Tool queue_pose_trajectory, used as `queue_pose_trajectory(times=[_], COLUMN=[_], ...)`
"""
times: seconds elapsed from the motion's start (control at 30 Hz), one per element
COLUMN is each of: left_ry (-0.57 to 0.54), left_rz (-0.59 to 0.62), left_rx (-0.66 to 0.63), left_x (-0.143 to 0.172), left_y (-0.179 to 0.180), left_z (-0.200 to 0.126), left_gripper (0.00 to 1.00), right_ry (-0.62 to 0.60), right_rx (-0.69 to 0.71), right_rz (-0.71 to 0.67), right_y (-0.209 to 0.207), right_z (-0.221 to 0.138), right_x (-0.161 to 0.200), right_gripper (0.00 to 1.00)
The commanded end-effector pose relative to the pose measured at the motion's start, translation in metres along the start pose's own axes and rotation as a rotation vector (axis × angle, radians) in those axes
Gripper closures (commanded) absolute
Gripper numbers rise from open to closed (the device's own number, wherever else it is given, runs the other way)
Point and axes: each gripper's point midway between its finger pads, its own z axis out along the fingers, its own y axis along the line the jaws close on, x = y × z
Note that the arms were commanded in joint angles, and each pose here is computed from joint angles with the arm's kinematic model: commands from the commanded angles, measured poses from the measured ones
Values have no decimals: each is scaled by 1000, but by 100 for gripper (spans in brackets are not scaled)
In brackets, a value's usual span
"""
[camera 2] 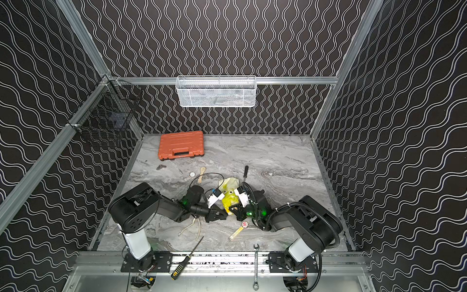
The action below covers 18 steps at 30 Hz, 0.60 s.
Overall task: Wipe the watch dial
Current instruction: Wipe the dirt from the watch dial.
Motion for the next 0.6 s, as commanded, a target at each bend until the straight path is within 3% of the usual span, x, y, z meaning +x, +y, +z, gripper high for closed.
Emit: queue_pose_trajectory(times=[0.0,0.17,0.27,0.4,0.57], left_ry=[7,13,28,34,13], left_rz=[29,19,16,4,-2], left_rx=[-68,-60,-96,-63,-58], left_x=[4,5,9,5,2], left_y=[12,12,19,18,15], left_z=[-2,-1,-2,4,2], left_gripper=[100,100,100,100,100], right_ry=[223,190,246,303,289], right_rx=[182,201,220,-1,-252], right_rz=[123,120,70,18,-16], right_y=[-35,-34,-25,17,64], right_z=[-7,-12,-2,10,-6], right_x=[59,52,51,50,44], right_gripper=[100,100,100,100,100])
